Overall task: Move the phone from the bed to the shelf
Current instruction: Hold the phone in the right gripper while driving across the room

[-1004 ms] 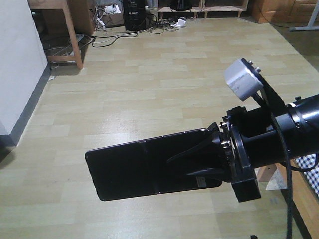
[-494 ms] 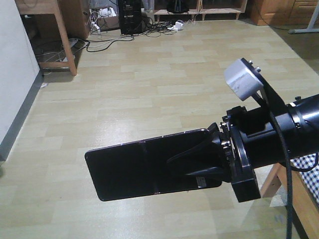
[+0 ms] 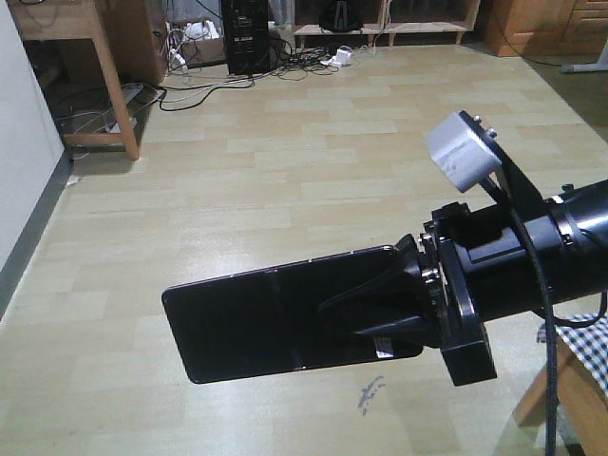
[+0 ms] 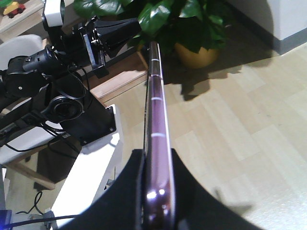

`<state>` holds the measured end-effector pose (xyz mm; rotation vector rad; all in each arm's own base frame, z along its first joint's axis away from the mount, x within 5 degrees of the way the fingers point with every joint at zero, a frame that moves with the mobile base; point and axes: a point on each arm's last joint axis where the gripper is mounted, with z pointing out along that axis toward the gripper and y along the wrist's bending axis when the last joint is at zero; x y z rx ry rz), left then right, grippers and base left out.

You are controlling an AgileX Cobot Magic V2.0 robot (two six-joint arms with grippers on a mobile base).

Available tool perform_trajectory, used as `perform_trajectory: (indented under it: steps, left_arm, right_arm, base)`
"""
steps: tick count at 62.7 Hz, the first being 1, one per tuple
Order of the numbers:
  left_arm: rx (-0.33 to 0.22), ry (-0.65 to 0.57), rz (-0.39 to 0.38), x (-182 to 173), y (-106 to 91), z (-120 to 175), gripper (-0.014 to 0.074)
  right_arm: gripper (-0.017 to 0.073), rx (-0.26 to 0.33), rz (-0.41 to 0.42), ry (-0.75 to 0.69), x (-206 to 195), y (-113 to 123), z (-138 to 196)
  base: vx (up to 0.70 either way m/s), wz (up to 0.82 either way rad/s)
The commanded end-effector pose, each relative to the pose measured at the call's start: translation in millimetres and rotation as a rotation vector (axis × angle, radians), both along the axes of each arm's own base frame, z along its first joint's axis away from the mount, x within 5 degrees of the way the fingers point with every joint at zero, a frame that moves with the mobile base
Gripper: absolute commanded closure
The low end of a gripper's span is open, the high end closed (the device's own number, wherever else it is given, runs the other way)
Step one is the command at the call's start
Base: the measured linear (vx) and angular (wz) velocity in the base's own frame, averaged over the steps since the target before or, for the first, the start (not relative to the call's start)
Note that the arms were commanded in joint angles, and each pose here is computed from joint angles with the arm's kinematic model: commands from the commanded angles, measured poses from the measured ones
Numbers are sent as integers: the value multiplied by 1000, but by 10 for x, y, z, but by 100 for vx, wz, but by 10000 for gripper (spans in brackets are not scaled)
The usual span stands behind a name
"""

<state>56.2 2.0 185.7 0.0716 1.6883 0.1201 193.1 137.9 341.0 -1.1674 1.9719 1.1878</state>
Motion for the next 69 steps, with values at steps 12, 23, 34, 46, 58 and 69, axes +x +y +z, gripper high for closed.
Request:
perform_trajectory:
  steps: [12,23,34,46,58,69]
  left_arm:
    - [-11,-108,-2,-13,-2,145,592]
    - [-11,-108,-2,-13,-2,145,592]
    - [-11,-108,-2,-13,-2,145,592]
    - [-11,-108,-2,-13,-2,145,592]
    - [-11,-108,-2,-13,-2,145,592]
    - [-11,-108,-2,-13,-2,145,592]
  right_arm:
    - [561,104,52,0,-106,18,204]
    - [561,104,52,0,-106,18,204]
    - [561,104,52,0,-106,18,204]
    - [561,104,52,0,-106,18,204]
    - [561,104,52,0,-106,18,204]
    - [561,104,52,0,-106,18,204]
  base:
    - [34,-1]
    - [34,-5]
    - [33,-10]
    - [32,-16]
    - [31,-20]
    - [32,-21]
